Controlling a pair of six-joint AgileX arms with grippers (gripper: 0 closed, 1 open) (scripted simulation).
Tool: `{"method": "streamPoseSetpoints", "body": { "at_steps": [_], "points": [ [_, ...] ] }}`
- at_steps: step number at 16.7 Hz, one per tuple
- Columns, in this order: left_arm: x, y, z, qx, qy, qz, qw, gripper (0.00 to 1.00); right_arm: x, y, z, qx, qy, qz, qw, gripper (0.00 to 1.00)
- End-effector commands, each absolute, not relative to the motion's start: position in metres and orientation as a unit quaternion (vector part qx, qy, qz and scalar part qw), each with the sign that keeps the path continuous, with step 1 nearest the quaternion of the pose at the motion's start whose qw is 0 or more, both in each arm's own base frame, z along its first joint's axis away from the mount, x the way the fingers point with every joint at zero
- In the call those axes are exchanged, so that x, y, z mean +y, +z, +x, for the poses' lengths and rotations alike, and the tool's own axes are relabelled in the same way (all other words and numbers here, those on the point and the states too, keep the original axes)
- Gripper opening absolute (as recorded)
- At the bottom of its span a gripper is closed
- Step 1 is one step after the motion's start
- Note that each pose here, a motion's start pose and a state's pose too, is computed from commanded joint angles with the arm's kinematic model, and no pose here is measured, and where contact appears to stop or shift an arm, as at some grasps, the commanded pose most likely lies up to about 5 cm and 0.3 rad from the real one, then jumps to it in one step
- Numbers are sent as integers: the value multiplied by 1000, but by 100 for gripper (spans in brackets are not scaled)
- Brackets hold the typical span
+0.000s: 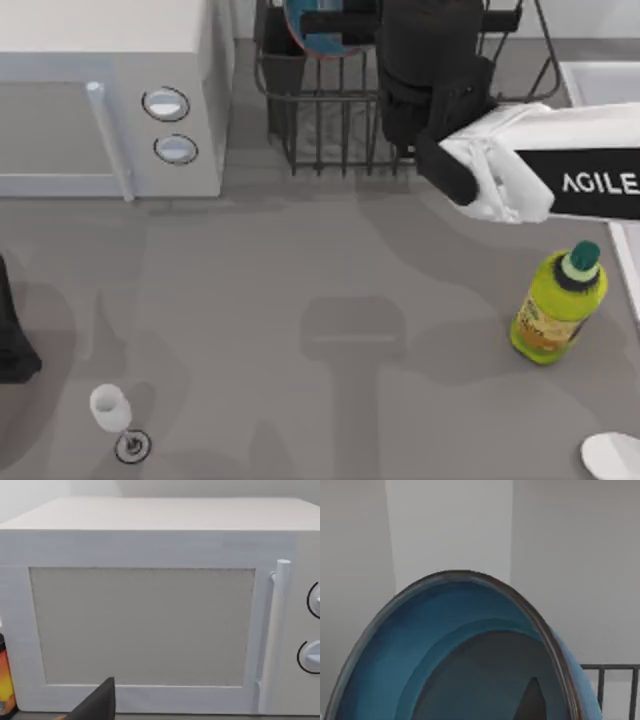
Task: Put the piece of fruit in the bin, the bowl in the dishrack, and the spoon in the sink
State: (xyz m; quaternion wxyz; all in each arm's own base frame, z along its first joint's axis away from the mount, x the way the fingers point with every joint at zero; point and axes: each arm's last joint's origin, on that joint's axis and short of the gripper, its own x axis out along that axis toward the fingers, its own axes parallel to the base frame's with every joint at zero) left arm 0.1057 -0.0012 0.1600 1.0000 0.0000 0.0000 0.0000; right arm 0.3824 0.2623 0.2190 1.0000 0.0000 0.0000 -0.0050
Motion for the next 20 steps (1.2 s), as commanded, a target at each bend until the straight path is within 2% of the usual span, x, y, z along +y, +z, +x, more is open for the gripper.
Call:
{"method": "streamPoseSetpoints", "body": {
  "at_steps": [4,5,15,20],
  "points": [
    [-1,160,106,0,0,0,1000,100,262,219,382,0,-5,0,1000,98],
    [-1,160,106,0,0,0,1000,100,262,219,382,0,-5,0,1000,100],
    [-1,160,106,0,0,0,1000,100,260,220,381,0,-3,-1,1000,100],
    [-1,160,106,0,0,0,1000,100,202,240,360,16,14,-11,1000,100]
  ]
}}
